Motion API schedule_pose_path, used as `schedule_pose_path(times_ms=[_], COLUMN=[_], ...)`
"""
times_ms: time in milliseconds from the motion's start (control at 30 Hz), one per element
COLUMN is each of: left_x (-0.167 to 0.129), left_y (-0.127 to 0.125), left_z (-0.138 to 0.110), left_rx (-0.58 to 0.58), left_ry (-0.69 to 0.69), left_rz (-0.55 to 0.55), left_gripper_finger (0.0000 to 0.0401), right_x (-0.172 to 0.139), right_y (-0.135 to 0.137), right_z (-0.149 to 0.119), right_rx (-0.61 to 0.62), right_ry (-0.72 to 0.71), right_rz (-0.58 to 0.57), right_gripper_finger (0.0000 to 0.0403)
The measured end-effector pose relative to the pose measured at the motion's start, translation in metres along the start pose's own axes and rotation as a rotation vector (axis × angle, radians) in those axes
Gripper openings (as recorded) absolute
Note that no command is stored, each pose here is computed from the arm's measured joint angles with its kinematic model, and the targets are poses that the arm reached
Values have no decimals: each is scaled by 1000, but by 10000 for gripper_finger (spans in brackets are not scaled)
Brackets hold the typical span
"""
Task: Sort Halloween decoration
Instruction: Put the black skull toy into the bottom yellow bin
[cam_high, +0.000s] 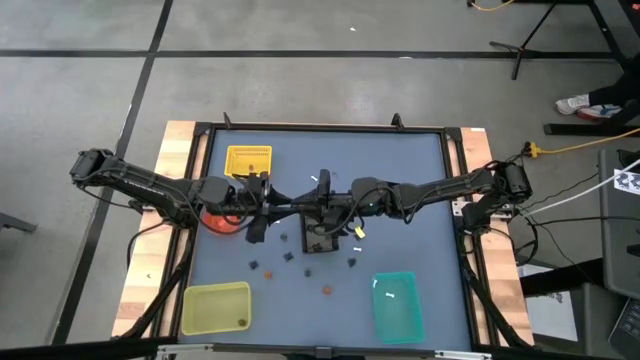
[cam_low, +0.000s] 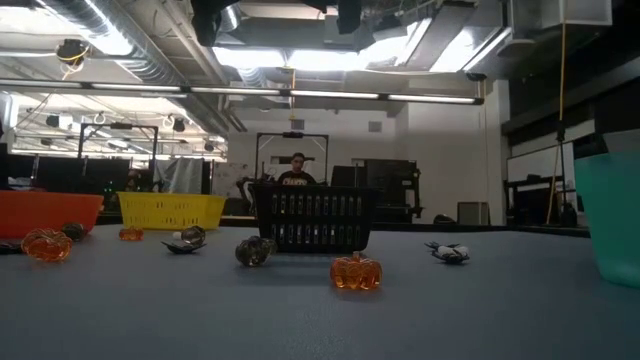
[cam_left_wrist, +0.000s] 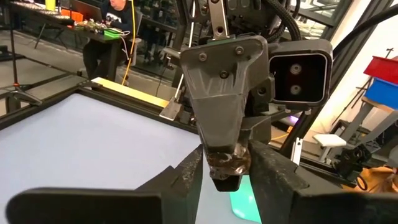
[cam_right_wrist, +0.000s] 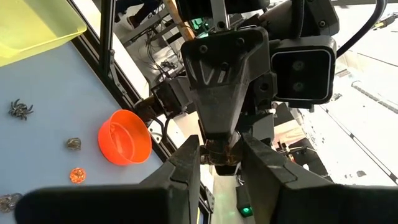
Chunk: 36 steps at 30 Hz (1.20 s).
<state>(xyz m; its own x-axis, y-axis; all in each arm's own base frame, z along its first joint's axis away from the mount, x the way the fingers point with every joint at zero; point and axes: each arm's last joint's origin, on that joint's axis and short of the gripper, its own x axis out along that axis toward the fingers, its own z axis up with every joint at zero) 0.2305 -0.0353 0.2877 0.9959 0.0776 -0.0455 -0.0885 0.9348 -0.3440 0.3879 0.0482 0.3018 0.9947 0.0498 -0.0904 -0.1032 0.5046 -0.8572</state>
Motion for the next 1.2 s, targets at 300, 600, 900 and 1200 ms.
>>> schedule_pose_path(times_ms=[300,600,900,1200], left_x=[0,0,0,0], left_y=[0,0,0,0], left_z=[0,0,0,0], left_rx=[0,0,1,1], left_ry=[0,0,2,2], left_rz=[1,2,2,2], left_gripper_finger=[92,92,91,91], right_x=[0,0,0,0], right_y=[0,0,1,1], right_z=[0,0,0,0], right_rx=[0,0,9,10], right_ry=[0,0,-12,-14], right_rz=[0,0,13,15], right_gripper_finger=[92,92,92,98])
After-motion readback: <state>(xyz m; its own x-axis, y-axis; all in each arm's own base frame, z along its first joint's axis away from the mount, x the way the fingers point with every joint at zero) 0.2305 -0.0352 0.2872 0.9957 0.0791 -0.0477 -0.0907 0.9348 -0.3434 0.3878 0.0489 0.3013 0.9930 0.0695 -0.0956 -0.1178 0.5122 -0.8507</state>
